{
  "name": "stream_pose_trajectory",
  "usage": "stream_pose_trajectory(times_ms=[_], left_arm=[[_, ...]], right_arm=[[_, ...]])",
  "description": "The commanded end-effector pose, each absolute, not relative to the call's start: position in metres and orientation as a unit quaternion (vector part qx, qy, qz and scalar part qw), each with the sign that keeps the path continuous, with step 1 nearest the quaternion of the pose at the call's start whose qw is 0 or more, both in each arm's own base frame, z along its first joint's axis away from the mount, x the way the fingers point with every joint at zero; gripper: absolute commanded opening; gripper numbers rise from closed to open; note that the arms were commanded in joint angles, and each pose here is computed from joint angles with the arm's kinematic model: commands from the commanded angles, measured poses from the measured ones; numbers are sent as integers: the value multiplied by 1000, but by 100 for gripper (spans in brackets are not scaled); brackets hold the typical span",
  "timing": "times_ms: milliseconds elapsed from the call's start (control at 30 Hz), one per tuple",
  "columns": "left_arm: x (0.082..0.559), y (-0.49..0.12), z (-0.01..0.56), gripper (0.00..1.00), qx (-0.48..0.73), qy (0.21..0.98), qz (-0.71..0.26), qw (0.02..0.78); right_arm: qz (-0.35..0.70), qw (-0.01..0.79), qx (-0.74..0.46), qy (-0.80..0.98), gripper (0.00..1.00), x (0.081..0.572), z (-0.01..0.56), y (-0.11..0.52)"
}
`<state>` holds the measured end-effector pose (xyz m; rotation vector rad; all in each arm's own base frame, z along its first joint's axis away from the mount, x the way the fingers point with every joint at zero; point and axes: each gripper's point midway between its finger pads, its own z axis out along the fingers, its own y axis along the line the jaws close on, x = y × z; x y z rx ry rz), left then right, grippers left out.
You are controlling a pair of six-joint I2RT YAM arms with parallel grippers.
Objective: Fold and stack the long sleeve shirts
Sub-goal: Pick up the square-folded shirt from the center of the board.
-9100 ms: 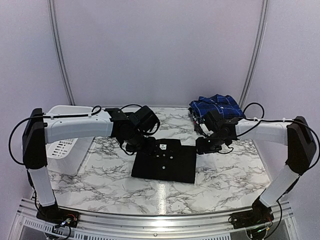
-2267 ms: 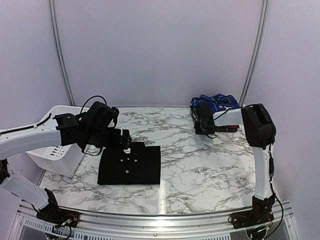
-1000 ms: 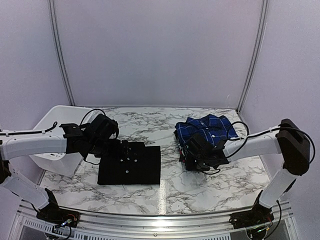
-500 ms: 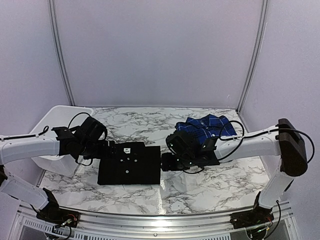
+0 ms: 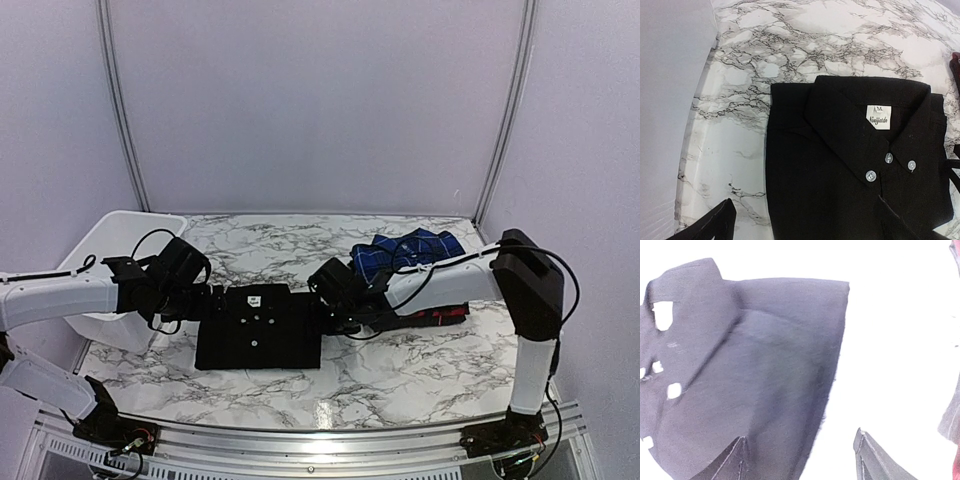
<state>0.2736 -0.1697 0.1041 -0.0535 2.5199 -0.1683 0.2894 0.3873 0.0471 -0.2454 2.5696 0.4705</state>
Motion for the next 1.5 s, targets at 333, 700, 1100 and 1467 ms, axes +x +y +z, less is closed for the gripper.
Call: stream_pose_trajectory(times_ms=[333, 700, 1100, 1467], left_arm=[[270, -158, 97, 99, -18, 954, -36, 298], [266, -167, 88, 99, -6, 960, -52, 274], [264, -187, 61, 91, -12, 968, -85, 234], [266, -193, 20, 64, -35, 976, -74, 199]], right_arm=[[167, 228, -115, 952, 55, 305, 23, 402], [136, 218, -107, 960, 11, 318, 15, 362], [128, 227, -122, 958, 9, 334, 25, 344], [145, 220, -128, 956, 38, 329, 26, 348]])
